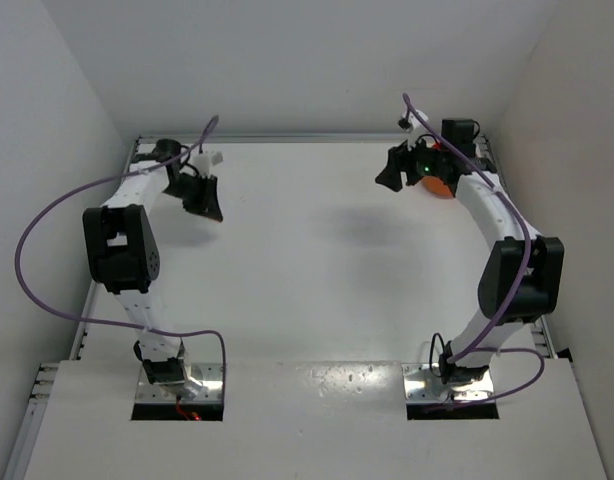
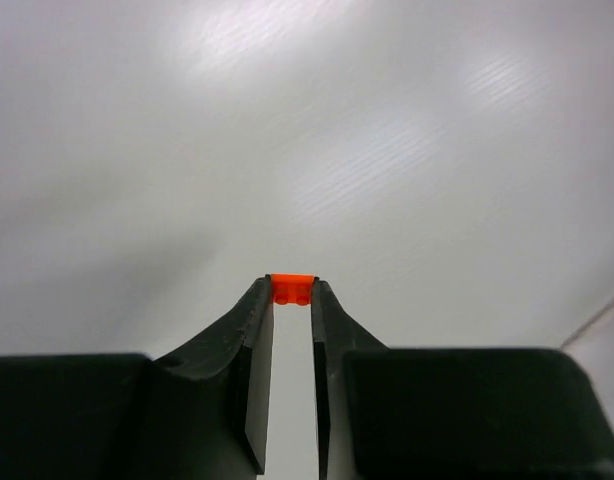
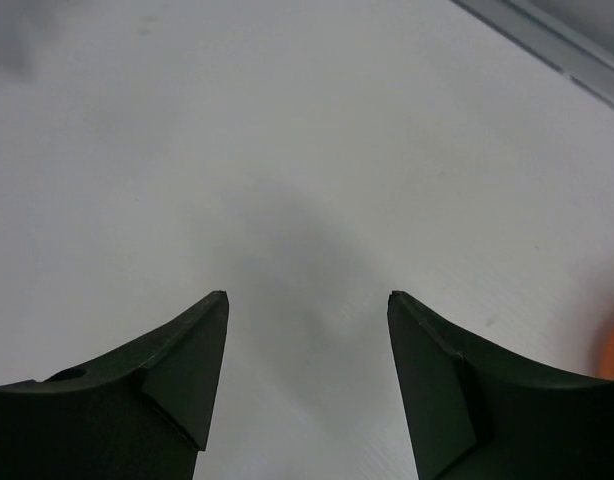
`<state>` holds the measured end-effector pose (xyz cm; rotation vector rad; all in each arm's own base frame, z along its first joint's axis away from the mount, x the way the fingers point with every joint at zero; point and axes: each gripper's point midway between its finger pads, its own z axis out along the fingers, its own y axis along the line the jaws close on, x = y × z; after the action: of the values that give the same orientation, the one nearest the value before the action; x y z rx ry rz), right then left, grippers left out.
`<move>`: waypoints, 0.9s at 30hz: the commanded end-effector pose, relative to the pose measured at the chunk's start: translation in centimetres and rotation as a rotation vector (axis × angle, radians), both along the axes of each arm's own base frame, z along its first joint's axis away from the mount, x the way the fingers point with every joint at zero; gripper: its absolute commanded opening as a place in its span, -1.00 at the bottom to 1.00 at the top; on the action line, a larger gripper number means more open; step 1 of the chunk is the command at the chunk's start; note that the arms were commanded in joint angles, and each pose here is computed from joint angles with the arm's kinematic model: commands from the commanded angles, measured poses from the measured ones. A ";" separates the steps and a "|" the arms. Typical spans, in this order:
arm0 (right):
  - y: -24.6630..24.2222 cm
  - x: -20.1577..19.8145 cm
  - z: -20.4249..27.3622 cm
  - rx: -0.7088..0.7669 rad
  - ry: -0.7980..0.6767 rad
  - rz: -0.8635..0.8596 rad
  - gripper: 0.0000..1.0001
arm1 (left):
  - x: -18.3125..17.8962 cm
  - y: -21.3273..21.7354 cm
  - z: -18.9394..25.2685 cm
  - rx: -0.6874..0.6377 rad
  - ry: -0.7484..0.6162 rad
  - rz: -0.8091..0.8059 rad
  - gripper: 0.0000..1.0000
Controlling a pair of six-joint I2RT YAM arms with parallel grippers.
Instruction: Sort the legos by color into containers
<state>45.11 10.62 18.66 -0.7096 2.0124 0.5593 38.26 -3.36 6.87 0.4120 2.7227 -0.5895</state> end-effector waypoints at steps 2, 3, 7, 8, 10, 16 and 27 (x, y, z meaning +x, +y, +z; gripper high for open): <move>5.2 -0.4 3.2 0.149 -0.121 0.185 0.30 | 2.6 -6.1 8.2 -0.414 -0.096 -0.055 -1.00; 5.9 -1.0 3.3 0.170 -0.133 0.213 0.30 | 2.5 -7.3 9.2 -0.523 -0.061 -0.053 -1.00; 9.7 -2.1 4.6 0.220 -0.211 0.342 0.27 | 1.8 -9.6 11.3 -0.673 -0.042 -0.110 -1.00; 11.3 -2.5 4.7 0.228 -0.233 0.386 0.25 | 1.2 -9.9 11.1 -0.709 -0.016 -0.111 -1.00; 12.9 -3.2 4.5 0.244 -0.242 0.443 0.25 | 0.4 -10.6 12.0 -0.799 0.011 -0.126 -1.00; 18.1 -5.0 4.0 0.280 -0.302 0.610 0.19 | -1.5 -11.9 14.0 -0.964 0.076 -0.145 -1.00; 23.9 -8.5 2.3 0.238 -0.372 0.787 0.12 | -3.9 -12.8 16.1 -1.137 0.159 -0.188 -1.00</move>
<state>37.06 33.05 18.84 -1.2765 1.4293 1.0377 35.77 -15.62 17.53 0.1386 2.2165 -1.9271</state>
